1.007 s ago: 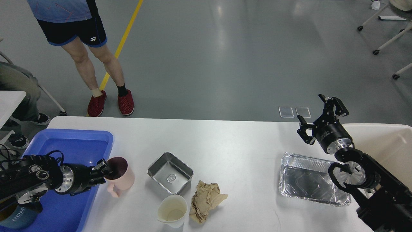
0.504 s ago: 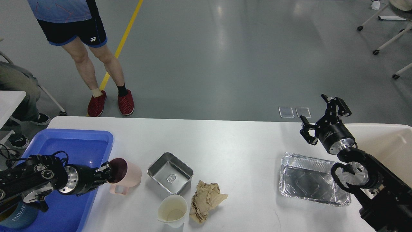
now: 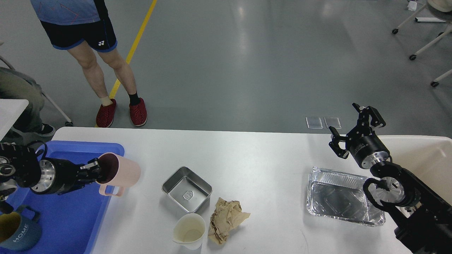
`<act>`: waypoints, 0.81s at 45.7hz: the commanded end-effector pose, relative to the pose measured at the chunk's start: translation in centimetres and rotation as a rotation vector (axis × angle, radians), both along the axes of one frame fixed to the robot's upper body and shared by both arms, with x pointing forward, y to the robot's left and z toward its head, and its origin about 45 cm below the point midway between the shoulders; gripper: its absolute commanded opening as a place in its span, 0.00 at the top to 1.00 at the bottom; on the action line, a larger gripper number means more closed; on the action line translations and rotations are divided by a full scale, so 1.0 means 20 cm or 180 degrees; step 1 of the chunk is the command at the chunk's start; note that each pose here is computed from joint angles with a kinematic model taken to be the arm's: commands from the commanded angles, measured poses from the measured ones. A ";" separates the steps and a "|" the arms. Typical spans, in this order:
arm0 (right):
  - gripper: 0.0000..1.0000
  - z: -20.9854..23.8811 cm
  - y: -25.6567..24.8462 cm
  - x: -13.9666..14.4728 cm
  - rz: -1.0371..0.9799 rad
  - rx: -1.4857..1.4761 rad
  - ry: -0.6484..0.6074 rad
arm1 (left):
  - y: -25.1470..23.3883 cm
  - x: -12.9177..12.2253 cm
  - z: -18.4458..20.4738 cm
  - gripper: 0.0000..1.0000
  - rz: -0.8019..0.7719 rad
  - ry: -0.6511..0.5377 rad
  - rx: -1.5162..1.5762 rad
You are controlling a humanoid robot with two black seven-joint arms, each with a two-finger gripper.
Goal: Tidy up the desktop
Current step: 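Lift the pink mug and lower it into the blue tray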
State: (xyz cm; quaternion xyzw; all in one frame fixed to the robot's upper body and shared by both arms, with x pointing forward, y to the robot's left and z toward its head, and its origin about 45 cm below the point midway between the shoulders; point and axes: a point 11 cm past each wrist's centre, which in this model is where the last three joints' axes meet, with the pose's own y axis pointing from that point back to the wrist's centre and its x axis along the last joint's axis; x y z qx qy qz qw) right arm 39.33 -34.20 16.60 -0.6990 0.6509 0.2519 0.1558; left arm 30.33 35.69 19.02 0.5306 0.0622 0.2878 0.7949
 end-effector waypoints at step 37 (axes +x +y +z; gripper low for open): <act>0.00 -0.01 0.01 -0.01 0.0002 0.0011 0.0018 | 0.25 -0.04 0.76 1.00 -0.0132 -0.0534 -0.0089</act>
